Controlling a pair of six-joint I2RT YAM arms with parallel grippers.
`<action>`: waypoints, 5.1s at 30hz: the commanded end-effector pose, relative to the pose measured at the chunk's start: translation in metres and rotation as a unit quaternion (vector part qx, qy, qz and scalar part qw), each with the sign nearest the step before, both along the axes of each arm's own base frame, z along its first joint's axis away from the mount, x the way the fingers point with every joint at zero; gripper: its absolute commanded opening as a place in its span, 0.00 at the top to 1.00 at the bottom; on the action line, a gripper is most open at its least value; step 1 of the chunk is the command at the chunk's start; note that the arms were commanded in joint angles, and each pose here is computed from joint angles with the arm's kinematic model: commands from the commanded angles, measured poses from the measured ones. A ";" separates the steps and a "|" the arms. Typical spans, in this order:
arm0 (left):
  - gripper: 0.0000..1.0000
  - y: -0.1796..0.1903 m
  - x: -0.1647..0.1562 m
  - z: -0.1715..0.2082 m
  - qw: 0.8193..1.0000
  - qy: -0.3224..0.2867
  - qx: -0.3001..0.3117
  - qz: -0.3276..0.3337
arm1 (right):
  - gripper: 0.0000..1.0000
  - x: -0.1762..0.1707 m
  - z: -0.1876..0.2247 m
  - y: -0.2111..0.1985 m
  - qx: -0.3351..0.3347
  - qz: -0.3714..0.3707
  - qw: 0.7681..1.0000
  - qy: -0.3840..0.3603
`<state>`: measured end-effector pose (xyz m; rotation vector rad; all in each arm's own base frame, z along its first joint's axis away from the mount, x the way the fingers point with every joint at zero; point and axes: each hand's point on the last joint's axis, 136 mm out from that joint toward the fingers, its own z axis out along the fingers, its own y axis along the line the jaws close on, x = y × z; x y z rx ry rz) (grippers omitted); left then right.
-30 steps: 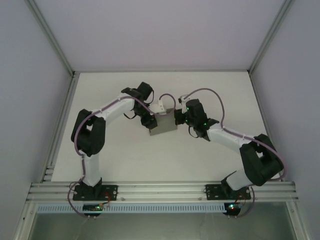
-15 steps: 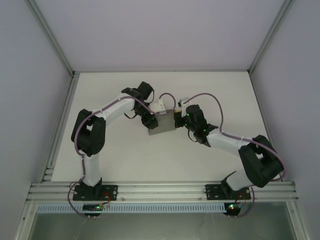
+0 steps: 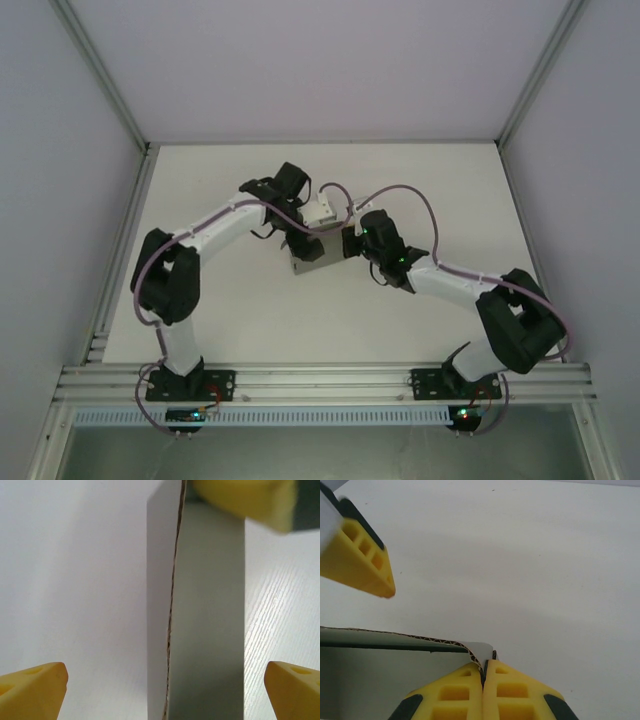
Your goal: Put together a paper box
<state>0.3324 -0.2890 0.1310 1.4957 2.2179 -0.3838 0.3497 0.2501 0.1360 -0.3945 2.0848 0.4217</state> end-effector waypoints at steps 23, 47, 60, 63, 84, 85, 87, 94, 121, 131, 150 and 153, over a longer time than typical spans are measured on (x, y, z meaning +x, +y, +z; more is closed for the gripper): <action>0.73 0.084 -0.014 0.024 0.943 0.003 -0.013 0.333 | 1.00 -0.044 -0.077 -0.003 -0.127 -0.002 0.977 0.171; 1.00 0.055 -0.016 0.011 0.888 0.136 -0.104 0.428 | 1.00 -0.045 -0.068 -0.006 -0.172 -0.022 0.972 0.158; 1.00 0.059 -0.036 -0.017 0.830 0.218 -0.092 0.506 | 1.00 -0.056 -0.065 -0.011 -0.173 -0.056 0.971 0.156; 1.00 0.061 -0.039 -0.025 0.839 0.201 -0.075 0.500 | 1.00 -0.059 -0.066 -0.012 -0.172 -0.056 0.971 0.155; 1.00 0.075 -0.081 -0.102 0.863 0.169 -0.037 0.474 | 1.00 -0.067 -0.077 -0.011 -0.187 -0.032 0.974 0.123; 1.00 0.076 -0.083 -0.104 0.864 0.169 -0.033 0.473 | 1.00 -0.069 -0.078 -0.010 -0.183 -0.025 0.975 0.127; 1.00 0.075 -0.089 -0.109 0.866 0.169 -0.025 0.470 | 1.00 -0.073 -0.078 -0.010 -0.177 -0.022 0.975 0.134; 1.00 0.076 -0.110 -0.118 0.872 0.158 -0.007 0.464 | 0.89 -0.073 -0.067 -0.003 -0.160 -0.008 0.978 0.137; 1.00 0.080 -0.112 -0.110 0.891 -0.011 -0.007 0.454 | 0.26 -0.076 0.013 -0.017 -0.003 0.032 0.993 0.112; 1.00 0.072 -0.110 -0.109 0.900 -0.014 -0.003 0.436 | 0.25 -0.038 0.024 -0.032 0.056 -0.032 0.989 0.132; 0.73 0.054 -0.111 -0.072 0.934 -0.018 -0.030 0.355 | 0.43 -0.062 -0.057 -0.051 0.034 -0.069 0.958 0.277; 0.68 0.053 -0.107 -0.058 0.937 -0.012 -0.050 0.346 | 0.45 -0.064 -0.062 -0.049 0.044 -0.072 0.955 0.285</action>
